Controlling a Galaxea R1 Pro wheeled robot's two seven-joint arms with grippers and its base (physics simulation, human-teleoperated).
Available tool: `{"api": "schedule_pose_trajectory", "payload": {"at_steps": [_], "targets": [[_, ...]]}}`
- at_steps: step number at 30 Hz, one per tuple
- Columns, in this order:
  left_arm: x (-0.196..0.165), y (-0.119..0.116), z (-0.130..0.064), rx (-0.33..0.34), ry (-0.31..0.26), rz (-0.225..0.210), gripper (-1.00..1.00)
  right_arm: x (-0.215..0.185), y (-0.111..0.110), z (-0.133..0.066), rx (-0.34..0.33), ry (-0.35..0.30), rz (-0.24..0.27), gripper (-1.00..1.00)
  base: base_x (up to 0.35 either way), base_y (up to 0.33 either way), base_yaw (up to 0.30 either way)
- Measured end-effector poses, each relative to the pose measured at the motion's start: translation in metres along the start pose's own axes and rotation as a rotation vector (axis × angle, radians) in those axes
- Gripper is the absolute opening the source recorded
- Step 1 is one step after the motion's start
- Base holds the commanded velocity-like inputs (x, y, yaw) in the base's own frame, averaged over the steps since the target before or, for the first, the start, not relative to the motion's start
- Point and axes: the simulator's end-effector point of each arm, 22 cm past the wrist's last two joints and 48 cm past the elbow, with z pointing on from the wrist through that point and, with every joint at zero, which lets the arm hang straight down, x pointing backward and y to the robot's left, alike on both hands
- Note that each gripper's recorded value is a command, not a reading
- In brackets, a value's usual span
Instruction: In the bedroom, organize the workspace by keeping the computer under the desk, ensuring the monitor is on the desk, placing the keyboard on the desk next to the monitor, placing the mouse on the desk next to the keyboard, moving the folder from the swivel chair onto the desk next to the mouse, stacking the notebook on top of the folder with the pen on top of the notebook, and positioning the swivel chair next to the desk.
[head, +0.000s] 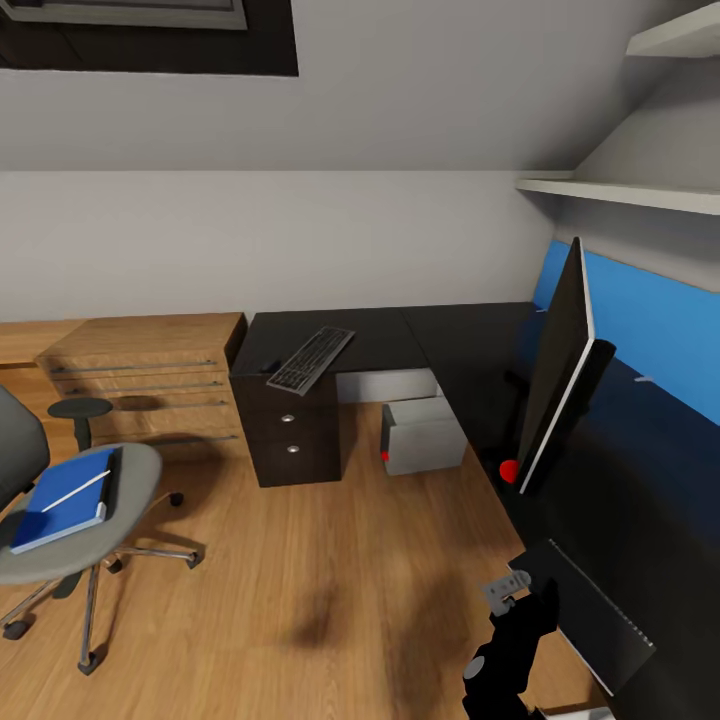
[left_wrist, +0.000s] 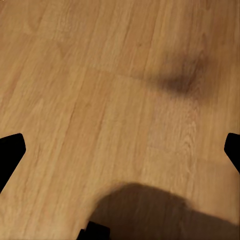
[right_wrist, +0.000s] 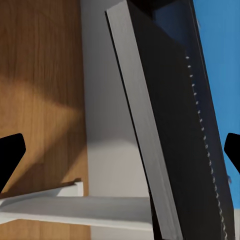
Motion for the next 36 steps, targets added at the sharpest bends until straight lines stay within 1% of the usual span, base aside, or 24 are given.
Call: {"api": "schedule_pose_trajectory", "payload": {"at_steps": [20,21,27,36], "targets": [[0.0,0.0004,0.0001,-0.001,0.0,0.0,1.0,0.0007,-0.0005,0.0007,0.001,0.001,-0.001,1.0,0.007,-0.006,0.0],[0.0,0.0004,0.0001,-0.001,0.0,0.0,1.0,0.0007,-0.0005,0.0007,0.001,0.0,-0.001,-1.0,0.0,0.0,0.0],[-0.0003,0.0011,0.0001,-0.002,0.0,0.0,1.0,-0.0013,-0.0022,0.0002,0.008,-0.005,-0.016,-1.0,0.0,0.0,0.0],[-0.0001,0.0005,0.0,-0.002,0.0,0.0,1.0,-0.0013,-0.0019,0.0002,0.008,-0.005,-0.013,-1.0,0.0,0.0,0.0]]}}
